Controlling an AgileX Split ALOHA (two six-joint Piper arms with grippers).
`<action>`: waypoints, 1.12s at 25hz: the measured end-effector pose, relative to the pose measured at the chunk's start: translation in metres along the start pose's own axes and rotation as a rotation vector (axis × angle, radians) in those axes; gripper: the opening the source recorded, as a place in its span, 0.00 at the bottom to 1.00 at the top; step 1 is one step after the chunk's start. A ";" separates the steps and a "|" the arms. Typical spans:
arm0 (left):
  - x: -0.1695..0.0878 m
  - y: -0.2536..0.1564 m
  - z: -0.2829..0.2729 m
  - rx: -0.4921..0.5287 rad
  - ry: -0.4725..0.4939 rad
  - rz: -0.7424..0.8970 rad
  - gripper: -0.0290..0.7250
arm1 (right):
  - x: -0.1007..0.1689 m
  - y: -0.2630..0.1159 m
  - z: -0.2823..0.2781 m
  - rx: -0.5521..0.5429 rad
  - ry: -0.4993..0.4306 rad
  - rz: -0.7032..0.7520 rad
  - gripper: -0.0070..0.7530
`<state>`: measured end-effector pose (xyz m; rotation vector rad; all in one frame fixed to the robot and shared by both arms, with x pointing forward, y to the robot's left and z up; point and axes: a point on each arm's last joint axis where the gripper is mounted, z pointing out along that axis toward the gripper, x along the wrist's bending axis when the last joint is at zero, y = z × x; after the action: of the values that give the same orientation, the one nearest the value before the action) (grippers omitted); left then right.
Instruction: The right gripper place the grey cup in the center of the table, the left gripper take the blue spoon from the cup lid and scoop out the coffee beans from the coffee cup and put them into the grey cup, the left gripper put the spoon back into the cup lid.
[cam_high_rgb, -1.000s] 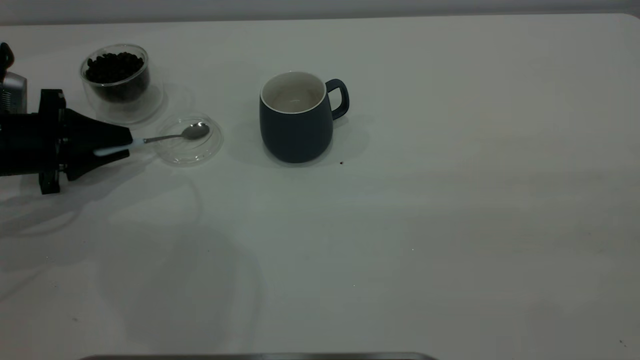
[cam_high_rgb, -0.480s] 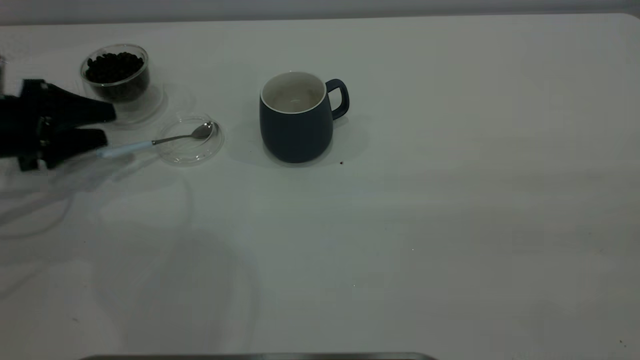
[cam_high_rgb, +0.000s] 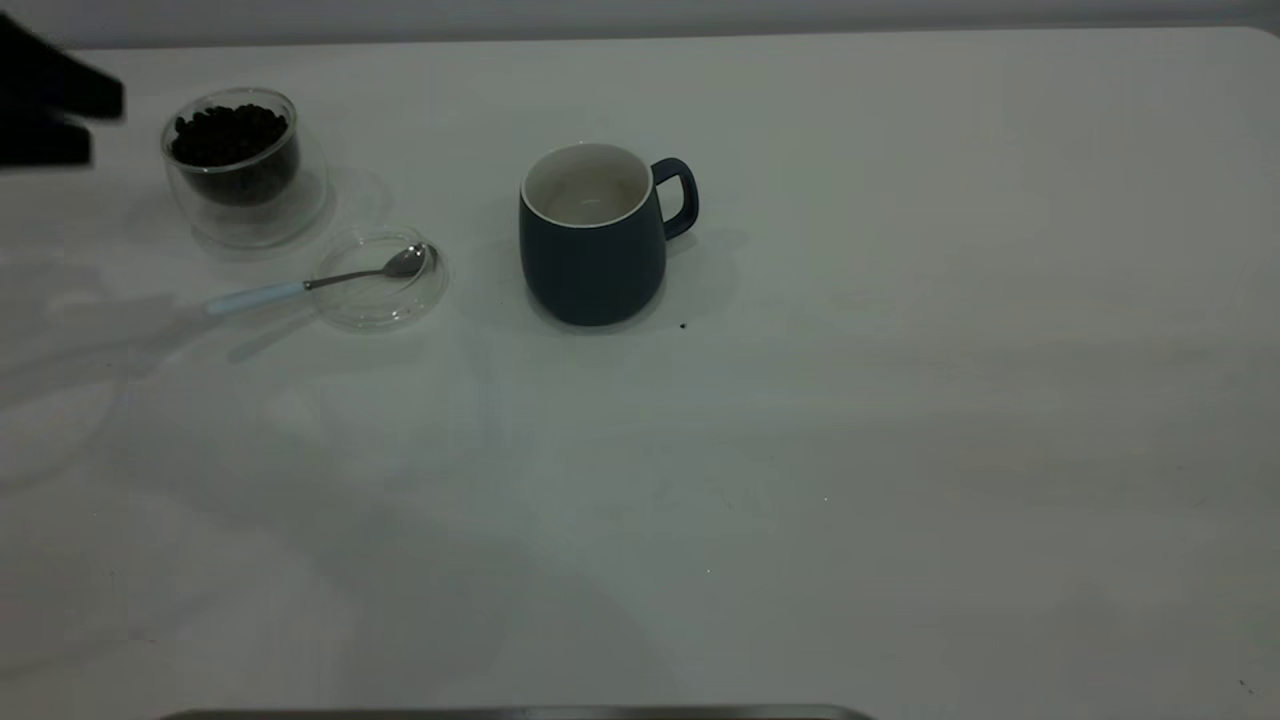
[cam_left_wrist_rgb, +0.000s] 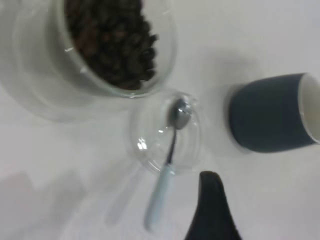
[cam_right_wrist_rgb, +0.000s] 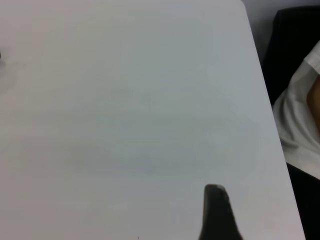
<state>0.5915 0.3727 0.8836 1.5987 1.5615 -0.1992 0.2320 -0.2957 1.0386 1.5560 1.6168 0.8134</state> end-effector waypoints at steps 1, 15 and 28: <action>-0.012 0.005 -0.008 0.016 0.020 0.024 0.83 | 0.000 0.000 0.000 0.000 0.000 0.000 0.61; -0.136 -0.017 -0.114 0.386 0.405 -0.050 0.82 | 0.000 0.000 0.000 0.000 0.000 0.000 0.61; -0.209 -0.086 -0.148 0.318 0.475 -0.020 0.82 | 0.000 0.000 0.000 0.000 0.000 0.000 0.61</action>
<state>0.4089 0.3022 1.0701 1.9813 1.9820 -0.0825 0.2320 -0.2957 1.0386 1.5560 1.6168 0.8134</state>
